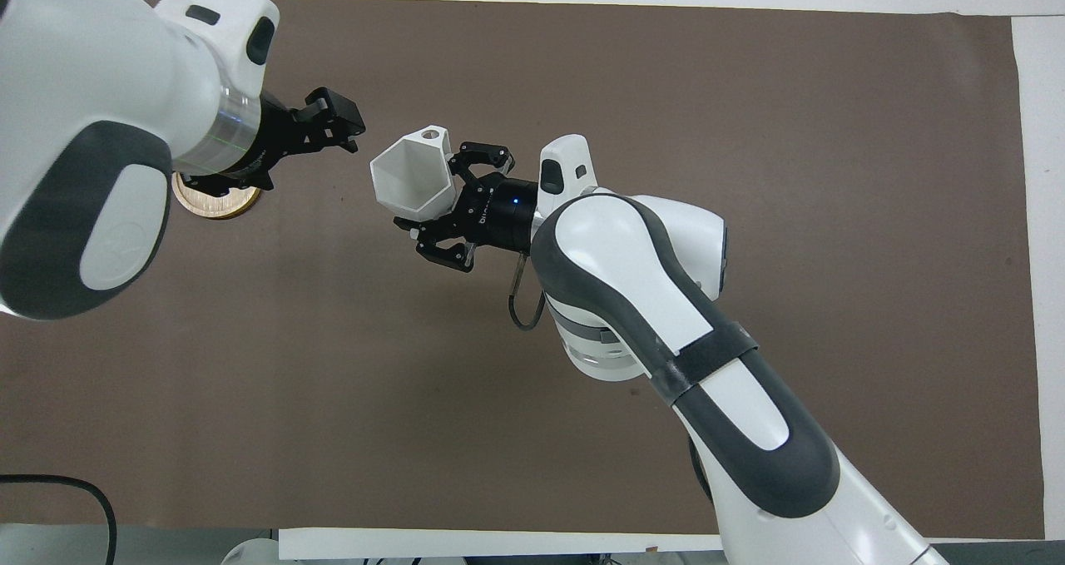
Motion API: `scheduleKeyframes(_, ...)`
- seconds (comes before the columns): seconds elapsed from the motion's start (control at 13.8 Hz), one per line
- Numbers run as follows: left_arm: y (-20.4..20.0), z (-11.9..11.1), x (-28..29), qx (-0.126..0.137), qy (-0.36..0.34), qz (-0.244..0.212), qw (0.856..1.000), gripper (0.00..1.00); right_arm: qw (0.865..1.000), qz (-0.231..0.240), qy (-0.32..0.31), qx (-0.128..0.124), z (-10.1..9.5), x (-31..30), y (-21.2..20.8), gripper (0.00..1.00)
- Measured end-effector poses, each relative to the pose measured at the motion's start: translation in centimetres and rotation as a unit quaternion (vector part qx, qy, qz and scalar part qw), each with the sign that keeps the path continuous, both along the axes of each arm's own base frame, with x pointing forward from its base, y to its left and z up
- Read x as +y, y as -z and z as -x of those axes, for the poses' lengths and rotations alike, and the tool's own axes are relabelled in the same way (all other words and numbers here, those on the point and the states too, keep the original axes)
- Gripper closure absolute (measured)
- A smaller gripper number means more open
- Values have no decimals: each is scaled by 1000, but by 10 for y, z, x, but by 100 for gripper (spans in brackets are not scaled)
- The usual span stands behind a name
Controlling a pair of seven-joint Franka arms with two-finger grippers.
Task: Hang cup on rack
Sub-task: 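Grasp the cup with the left gripper from the right gripper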
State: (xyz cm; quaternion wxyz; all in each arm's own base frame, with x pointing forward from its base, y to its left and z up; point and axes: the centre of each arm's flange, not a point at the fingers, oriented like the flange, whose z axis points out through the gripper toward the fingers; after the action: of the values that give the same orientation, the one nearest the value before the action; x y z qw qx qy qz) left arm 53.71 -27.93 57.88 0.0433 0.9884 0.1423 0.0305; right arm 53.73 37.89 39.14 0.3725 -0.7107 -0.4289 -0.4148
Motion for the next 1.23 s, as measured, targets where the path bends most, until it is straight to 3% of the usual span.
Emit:
scheduleKeyframes(0.22, 23, 0, -17, 8, 20, -4, 1000, 0, 1000, 0, 0, 0, 0, 0, 0, 22)
scheduleKeyframes(0.58, 34, 9, -32, 20, 136, 10, 990, 4, 1000, 1, 1, 1, 0, -1, 2, 22)
scheduleKeyframes(1.09, 40, 14, -39, 39, 135, 38, 989, 91, 1000, 2, -1, 1, 2, 1, 2, 22)
scheduleKeyframes(1.23, 40, 13, -37, 41, 126, 41, 990, 92, 1000, 5, 3, -2, 3, 3, 1, 22)
